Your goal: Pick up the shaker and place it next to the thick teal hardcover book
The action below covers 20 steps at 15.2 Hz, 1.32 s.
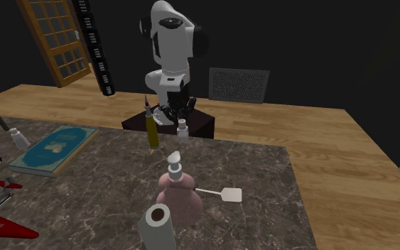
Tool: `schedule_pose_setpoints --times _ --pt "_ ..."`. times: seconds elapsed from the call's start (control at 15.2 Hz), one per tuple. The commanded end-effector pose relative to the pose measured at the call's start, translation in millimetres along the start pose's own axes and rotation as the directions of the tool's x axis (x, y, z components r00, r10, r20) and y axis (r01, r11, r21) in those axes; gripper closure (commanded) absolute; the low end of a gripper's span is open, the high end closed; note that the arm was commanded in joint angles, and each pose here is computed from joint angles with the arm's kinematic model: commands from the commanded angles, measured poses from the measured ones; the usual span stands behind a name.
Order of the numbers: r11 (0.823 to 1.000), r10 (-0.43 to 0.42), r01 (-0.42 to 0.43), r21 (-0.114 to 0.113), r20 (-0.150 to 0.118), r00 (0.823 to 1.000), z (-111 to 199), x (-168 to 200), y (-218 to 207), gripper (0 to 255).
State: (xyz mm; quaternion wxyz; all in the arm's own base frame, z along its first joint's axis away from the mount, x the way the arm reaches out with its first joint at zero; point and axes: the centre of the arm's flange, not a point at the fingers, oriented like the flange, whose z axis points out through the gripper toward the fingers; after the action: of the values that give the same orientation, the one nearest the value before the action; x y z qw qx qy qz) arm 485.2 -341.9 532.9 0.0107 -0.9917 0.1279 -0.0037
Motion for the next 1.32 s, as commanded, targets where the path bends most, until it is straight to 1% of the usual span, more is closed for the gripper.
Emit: schedule_pose_setpoints --times 0.0,1.25 --pt "1.0 -0.001 0.001 0.0 0.0 1.0 -1 -20 19 255" --pt "1.0 -0.001 0.001 0.0 0.0 1.0 -7 -197 197 255"
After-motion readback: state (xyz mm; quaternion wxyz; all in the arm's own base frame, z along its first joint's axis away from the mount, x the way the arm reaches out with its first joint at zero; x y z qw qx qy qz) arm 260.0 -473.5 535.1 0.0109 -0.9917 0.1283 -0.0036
